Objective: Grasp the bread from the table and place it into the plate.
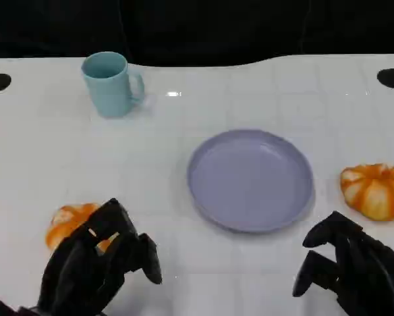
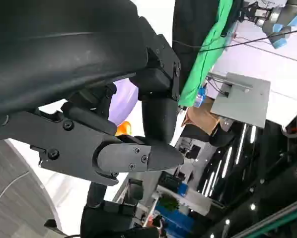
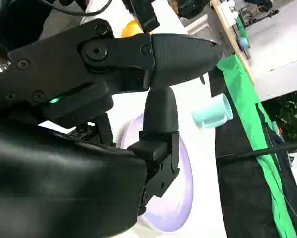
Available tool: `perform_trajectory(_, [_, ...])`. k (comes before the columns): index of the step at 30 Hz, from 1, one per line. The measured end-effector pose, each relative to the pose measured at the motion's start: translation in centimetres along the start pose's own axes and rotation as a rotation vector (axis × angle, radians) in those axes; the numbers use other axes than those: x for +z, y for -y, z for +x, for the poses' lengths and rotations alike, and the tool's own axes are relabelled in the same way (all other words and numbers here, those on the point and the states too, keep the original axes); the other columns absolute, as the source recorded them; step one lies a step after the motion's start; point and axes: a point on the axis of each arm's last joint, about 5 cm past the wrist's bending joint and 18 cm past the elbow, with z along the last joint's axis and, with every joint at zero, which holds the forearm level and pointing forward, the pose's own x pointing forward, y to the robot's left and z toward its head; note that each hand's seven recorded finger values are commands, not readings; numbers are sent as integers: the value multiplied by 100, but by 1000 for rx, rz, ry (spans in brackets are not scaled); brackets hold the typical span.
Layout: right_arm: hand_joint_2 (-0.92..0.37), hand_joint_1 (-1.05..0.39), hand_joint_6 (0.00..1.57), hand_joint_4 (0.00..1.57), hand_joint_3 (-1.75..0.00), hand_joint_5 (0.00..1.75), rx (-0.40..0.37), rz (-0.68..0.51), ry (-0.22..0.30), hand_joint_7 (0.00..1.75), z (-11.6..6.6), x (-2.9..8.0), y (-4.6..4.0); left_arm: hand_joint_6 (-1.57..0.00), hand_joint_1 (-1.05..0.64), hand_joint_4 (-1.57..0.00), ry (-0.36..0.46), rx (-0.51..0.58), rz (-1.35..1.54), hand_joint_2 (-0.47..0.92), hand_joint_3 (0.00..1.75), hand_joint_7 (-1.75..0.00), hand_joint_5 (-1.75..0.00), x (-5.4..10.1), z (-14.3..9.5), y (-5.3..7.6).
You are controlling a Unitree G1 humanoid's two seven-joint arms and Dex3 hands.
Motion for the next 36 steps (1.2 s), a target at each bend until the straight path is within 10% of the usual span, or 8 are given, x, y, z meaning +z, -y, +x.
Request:
perform_trajectory(28, [-92,-52,42,61,-44,175,0,-5,1,167,-7,19,-3,-51,-56,-71,-2,-2,3,92,39,-172,-175,7,-4,-6])
perform_trajectory(36, [-92,-52,41,61,-44,175,-2,-5,1,168,-10,21,-7,-64,-57,-56,37,21,83,92,29,-106,-155,49,3,15])
